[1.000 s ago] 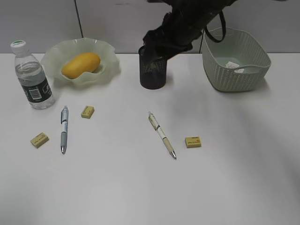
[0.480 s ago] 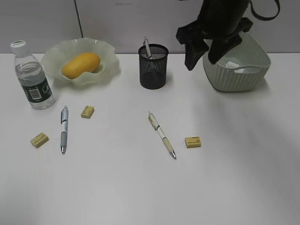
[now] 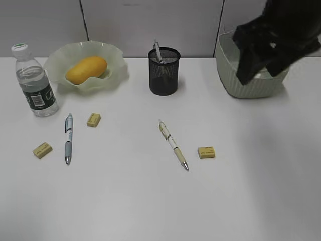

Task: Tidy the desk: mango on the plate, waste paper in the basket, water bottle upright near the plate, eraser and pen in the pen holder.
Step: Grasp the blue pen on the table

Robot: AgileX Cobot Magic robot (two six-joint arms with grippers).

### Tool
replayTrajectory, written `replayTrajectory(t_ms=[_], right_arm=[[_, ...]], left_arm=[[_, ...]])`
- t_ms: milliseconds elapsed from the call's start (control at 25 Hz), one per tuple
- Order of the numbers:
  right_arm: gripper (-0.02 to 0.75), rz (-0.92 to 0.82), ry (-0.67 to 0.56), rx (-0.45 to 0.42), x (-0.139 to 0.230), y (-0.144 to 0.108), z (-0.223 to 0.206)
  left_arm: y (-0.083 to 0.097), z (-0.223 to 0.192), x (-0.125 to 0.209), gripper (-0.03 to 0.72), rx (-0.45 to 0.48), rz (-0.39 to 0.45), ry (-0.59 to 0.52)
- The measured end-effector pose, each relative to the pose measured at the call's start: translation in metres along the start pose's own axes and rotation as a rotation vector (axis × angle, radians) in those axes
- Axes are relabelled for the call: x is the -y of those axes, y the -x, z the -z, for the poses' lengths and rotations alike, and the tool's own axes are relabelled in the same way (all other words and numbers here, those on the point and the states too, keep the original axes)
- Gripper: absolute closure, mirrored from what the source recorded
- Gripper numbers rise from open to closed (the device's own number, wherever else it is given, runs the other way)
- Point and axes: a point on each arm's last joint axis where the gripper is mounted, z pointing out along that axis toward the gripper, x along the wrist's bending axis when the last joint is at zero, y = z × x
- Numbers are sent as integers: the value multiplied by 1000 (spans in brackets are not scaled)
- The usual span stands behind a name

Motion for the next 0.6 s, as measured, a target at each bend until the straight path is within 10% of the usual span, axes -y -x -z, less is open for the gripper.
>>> replayTrajectory(t_ms=[600], right_arm=[[238,12,120,32,145,10,4]], left_arm=[[1,-5,-25,243,18,22,200]])
